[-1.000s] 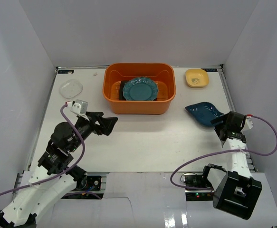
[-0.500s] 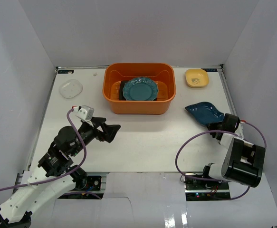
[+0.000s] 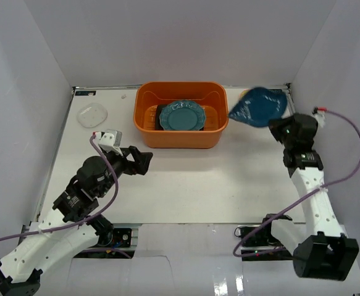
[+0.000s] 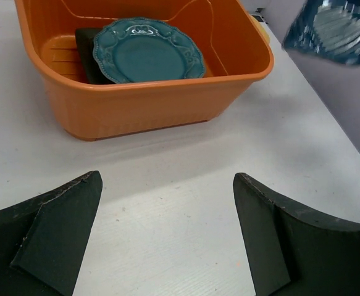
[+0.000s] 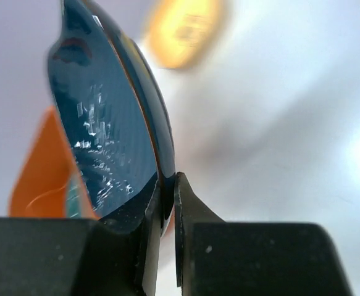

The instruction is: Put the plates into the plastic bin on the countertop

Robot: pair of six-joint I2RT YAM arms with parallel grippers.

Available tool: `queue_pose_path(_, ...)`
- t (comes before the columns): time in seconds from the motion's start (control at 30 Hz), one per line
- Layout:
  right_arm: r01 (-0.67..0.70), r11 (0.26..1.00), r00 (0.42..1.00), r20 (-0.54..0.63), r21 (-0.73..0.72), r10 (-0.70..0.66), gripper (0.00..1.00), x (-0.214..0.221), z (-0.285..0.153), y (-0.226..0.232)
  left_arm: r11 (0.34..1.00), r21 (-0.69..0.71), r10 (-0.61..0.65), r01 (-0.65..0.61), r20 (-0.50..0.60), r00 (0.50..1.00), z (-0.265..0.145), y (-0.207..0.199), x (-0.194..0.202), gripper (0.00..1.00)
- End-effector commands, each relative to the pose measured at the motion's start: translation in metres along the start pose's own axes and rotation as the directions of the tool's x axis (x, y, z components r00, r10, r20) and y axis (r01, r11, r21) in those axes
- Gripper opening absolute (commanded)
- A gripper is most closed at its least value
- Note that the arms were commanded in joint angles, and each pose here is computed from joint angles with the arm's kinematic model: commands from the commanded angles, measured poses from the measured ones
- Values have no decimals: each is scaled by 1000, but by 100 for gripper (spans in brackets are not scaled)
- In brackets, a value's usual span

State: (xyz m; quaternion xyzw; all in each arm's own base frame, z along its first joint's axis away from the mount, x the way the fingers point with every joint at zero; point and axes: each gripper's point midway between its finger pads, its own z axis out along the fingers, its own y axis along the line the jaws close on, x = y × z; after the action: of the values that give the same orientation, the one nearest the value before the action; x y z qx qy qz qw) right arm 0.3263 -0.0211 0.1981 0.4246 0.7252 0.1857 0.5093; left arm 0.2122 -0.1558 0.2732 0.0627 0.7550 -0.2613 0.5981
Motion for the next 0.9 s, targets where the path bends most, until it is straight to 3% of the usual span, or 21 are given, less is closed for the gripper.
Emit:
queue_pose_path(0.0, 152, 831, 987, 124, -536, -100, 8, -41, -66, 220, 998, -55, -26, 30, 72, 997, 3, -1, -36, 98)
queue_pose_path(0.2, 241, 681, 965, 96, -691, -245, 8, -3, -58, 349, 986, -162, -17, 46, 181, 983, 25, -2, -97, 98)
queue_pose_path(0.27, 263, 668, 939, 27, -696, -342, 8, 29, -41, 360, 982, -179, -21, 60, 216, 976, 37, -5, -110, 98)
queue_pose_path(0.3, 269, 675, 915, -36, -687, -402, 8, 67, -16, 360, 975, -214, -17, 62, 207, 978, 54, -1, -113, 98)
queue_pose_path(0.33, 268, 649, 909, -36, -712, -416, 8, 71, -19, 376, 973, -211, -50, 92, 196, 979, 65, -1, -113, 98)
queue_pose_path(0.4, 284, 667, 873, -102, -688, -477, 8, 112, 5, 368, 950, -266, -115, 163, 186, 976, 89, 35, -121, 98)
queue_pose_path(0.43, 285, 671, 862, -124, -684, -492, 8, 124, 12, 362, 958, -207, -170, 200, 154, 973, 98, 36, -120, 98)
queue_pose_path(0.47, 275, 681, 857, -148, -678, -494, 8, 133, 20, 357, 923, -267, -229, 276, 196, 954, 100, 72, -129, 98)
queue_pose_path(0.6, 276, 697, 839, -188, -662, -511, 8, 156, 37, 334, 823, -374, -367, 427, 224, 903, 114, 146, -117, 98)
queue_pose_path(0.87, 301, 733, 771, -297, -610, -564, 8, 202, 69, 287, 531, -597, -563, 601, 281, 777, 109, 286, -16, 98)
